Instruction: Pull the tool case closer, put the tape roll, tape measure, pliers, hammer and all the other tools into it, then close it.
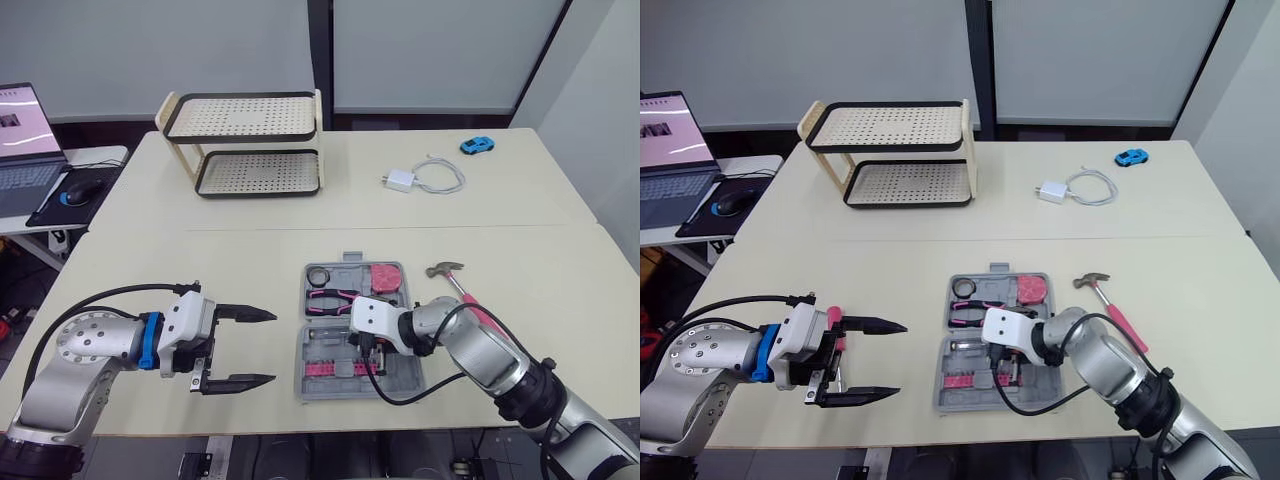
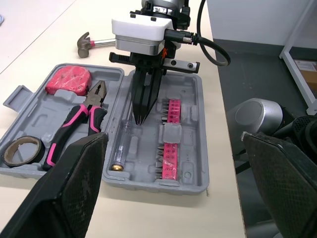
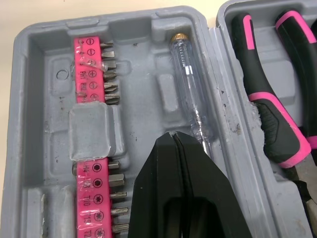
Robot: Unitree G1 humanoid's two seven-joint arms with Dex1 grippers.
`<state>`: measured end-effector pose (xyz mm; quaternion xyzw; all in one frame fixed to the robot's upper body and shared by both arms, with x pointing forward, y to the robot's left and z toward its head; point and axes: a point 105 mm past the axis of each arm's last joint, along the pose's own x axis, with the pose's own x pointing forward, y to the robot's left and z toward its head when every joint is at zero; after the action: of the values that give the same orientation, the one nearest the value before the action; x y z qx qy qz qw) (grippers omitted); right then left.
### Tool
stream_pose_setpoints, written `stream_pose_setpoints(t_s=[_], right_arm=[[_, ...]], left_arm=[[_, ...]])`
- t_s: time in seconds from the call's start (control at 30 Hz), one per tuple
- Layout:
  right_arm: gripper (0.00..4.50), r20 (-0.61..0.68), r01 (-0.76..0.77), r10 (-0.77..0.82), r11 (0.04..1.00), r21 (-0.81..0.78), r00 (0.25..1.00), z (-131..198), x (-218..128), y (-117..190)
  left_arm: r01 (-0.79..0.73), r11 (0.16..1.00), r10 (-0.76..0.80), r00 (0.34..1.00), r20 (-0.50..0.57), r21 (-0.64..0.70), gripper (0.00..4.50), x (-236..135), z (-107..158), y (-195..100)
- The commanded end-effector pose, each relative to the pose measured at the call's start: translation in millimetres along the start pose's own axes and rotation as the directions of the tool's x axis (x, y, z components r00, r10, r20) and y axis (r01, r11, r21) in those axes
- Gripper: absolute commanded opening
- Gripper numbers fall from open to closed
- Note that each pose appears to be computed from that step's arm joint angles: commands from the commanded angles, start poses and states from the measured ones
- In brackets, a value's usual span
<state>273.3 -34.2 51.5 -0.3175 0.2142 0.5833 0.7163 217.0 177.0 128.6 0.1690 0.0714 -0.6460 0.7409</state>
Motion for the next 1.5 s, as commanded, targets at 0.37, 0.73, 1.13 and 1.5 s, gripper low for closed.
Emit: stream_pose_setpoints(t_s=[0.37, 0.73, 1.13, 1.5], right_arm=[[0.03, 0.044, 0.077, -0.076, 0.997, -0.012, 0.996, 9.7, -1.8, -13.1], [0.03, 0.003, 0.074, -0.074, 0.997, -0.007, 0.997, 1.0, -4.2, -11.7], [0.03, -0.025, 0.075, -0.075, 0.997, -0.006, 0.997, -4.6, 3.5, -13.2], [0.03, -0.02, 0.058, -0.058, 0.998, -0.02, 0.998, -3.7, 5.7, -12.3]], left_arm=[[0.003, 1.0, -0.002, 1.0, -0.006, 0.024, 4.5, -1.1, 4.2, 1.3], [0.003, 1.0, -0.003, 1.0, -0.008, 0.021, 4.5, -0.2, 3.8, 2.0], [0.001, 1.0, 0.0, 1.0, -0.007, 0.018, 4.5, 1.2, 3.3, 3.2], [-0.001, 1.0, 0.001, 1.0, -0.005, 0.017, 4.5, 0.5, 3.5, 3.0]])
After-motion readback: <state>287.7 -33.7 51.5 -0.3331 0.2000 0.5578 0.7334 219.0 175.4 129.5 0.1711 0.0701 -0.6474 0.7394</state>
